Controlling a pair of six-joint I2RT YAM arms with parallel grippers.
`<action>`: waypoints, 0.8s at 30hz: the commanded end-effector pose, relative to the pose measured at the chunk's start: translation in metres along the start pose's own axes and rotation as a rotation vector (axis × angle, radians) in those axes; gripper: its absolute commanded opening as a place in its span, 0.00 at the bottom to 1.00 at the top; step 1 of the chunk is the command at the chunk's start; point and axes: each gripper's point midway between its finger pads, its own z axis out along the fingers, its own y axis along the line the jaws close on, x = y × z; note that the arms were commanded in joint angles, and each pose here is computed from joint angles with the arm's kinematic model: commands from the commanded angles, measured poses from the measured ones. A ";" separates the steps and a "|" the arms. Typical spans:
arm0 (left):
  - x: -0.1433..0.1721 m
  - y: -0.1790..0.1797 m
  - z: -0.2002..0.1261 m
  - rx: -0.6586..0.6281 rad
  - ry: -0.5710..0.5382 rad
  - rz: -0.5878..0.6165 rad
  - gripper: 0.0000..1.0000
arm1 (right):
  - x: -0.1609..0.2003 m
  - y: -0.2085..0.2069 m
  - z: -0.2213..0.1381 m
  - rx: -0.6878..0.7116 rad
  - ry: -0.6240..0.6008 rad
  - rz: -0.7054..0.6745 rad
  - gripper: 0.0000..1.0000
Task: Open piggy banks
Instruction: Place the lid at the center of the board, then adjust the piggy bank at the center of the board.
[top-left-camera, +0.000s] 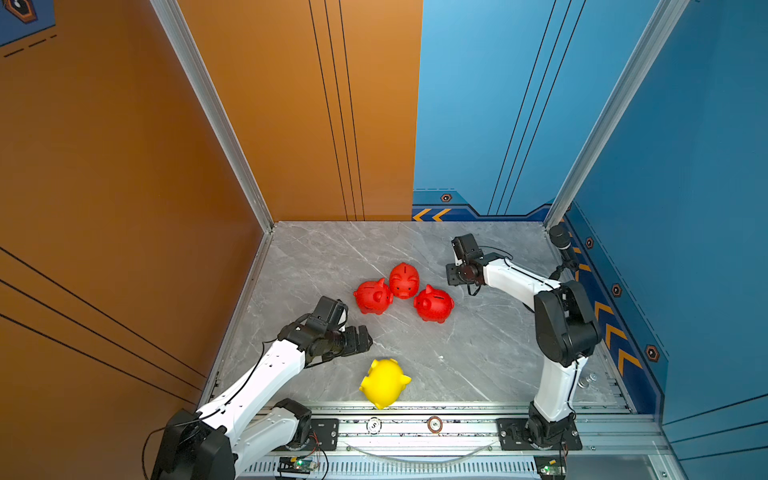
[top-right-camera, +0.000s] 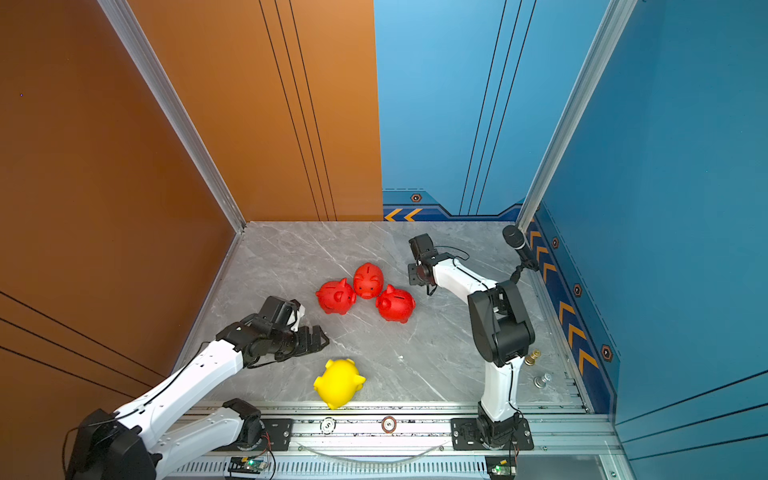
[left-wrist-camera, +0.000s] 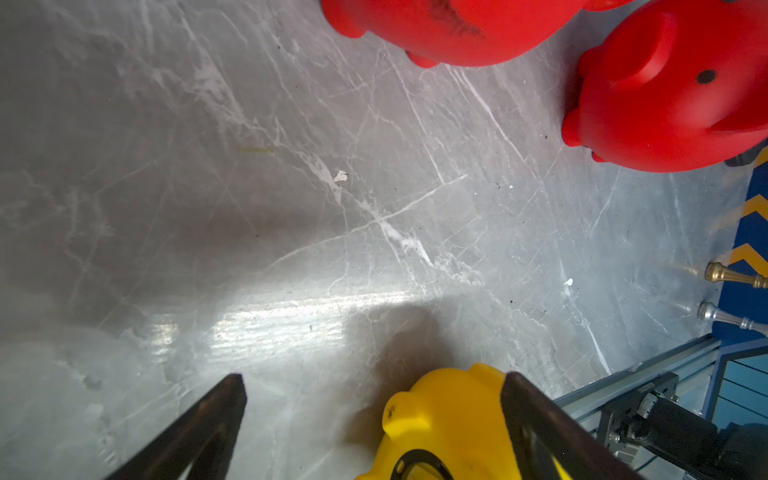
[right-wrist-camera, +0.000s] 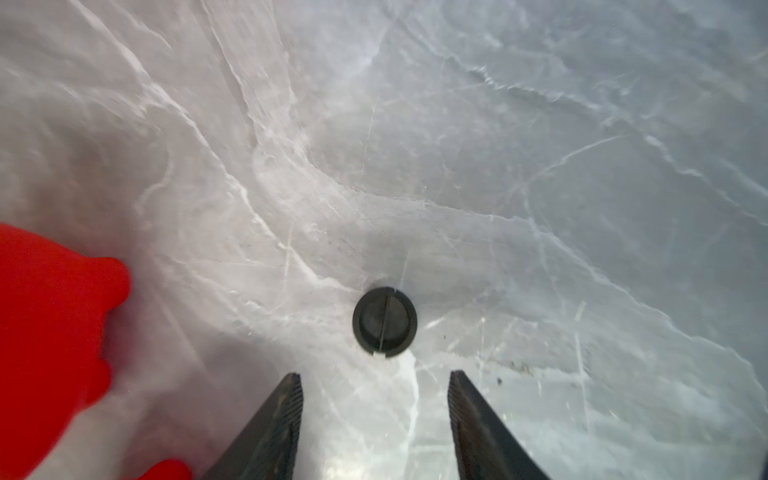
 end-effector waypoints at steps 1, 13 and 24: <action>-0.003 0.002 -0.006 -0.008 -0.020 -0.011 0.98 | 0.007 -0.005 -0.027 0.050 -0.019 -0.047 0.66; -0.008 0.007 -0.015 -0.032 -0.069 -0.020 0.98 | 0.092 0.069 -0.122 -0.317 -0.071 -0.234 0.96; 0.002 -0.014 -0.015 0.070 -0.018 -0.002 0.98 | 0.191 0.165 -0.204 -0.707 -0.169 -0.530 0.98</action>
